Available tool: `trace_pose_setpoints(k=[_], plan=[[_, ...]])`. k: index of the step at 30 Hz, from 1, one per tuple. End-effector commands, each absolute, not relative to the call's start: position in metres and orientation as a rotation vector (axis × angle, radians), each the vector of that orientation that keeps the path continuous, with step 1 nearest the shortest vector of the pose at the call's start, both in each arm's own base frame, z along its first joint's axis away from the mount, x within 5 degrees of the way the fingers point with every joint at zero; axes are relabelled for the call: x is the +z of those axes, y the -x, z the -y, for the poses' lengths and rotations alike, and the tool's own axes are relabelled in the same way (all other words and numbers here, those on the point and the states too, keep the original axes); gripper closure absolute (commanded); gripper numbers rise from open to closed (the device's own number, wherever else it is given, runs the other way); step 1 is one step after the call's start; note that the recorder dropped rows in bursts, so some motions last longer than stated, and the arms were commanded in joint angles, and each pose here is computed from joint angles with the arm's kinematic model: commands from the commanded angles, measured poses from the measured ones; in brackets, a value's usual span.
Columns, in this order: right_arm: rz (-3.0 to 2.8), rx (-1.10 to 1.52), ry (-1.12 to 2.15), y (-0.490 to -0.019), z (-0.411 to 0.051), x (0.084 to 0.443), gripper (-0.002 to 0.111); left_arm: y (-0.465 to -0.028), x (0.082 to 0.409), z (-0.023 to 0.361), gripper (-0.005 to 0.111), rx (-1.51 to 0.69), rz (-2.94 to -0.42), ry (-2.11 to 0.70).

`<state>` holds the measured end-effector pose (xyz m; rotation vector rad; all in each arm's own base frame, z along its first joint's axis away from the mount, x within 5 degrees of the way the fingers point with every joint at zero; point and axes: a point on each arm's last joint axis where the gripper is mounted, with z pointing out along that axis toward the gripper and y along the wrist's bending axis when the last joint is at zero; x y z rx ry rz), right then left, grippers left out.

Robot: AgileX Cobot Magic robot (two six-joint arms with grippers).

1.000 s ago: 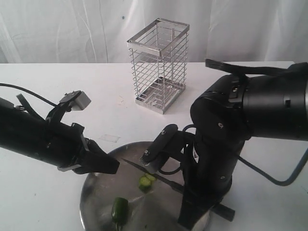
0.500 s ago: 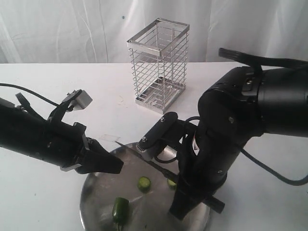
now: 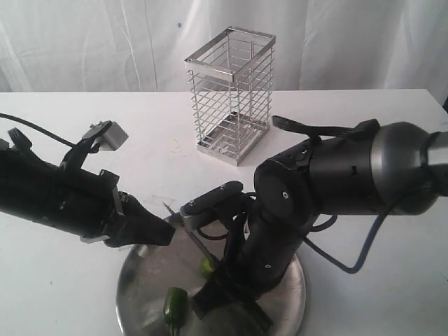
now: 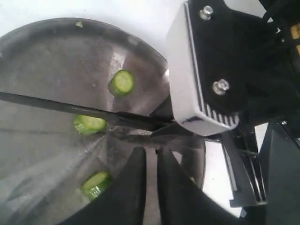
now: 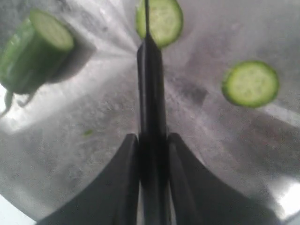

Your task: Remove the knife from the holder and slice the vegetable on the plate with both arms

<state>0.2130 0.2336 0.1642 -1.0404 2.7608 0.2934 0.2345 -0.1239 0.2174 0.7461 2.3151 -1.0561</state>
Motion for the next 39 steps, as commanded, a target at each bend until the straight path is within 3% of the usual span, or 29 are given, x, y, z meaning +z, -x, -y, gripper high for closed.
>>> trace_pose_setpoints(k=[1,5,8,13,15,21,27,29,33,39], plan=[[-2.789,0.406,0.94,-0.221,-0.233,0.158,0.105,-0.229,0.223,0.122,0.091,-1.026,-2.32,-0.749],[-2.815,0.454,0.916,-0.225,-0.232,0.151,0.104,-0.227,0.228,0.122,0.091,-1.018,-2.302,-0.752],[-2.821,0.467,0.919,-0.226,-0.232,0.147,0.097,-0.227,0.229,0.122,0.091,-1.02,-2.302,-0.751],[-2.752,0.473,0.886,-0.231,-0.235,0.152,0.065,-0.224,0.235,0.121,0.091,-1.005,-2.286,-0.742],[-2.701,0.483,0.865,-0.234,-0.235,0.159,0.057,-0.222,0.241,0.119,0.091,-0.991,-2.268,-0.746],[-2.57,0.521,0.839,-0.232,-0.232,0.194,0.055,-0.207,0.263,0.107,0.091,-0.827,-2.272,-0.704],[-2.408,0.591,0.762,-0.216,-0.216,0.24,0.063,-0.178,0.3,0.099,0.091,-0.798,-2.136,-0.688],[-2.366,0.626,0.697,-0.206,-0.206,0.255,0.074,-0.164,0.313,0.094,0.091,-0.768,-2.085,-0.682],[-2.2,0.69,0.603,-0.175,-0.177,0.282,0.108,-0.129,0.332,0.083,0.091,-0.71,-2.009,-0.656],[-1.927,0.848,0.467,-0.116,-0.129,0.304,0.108,-0.072,0.334,0.065,0.091,-0.706,-1.909,-0.544]])
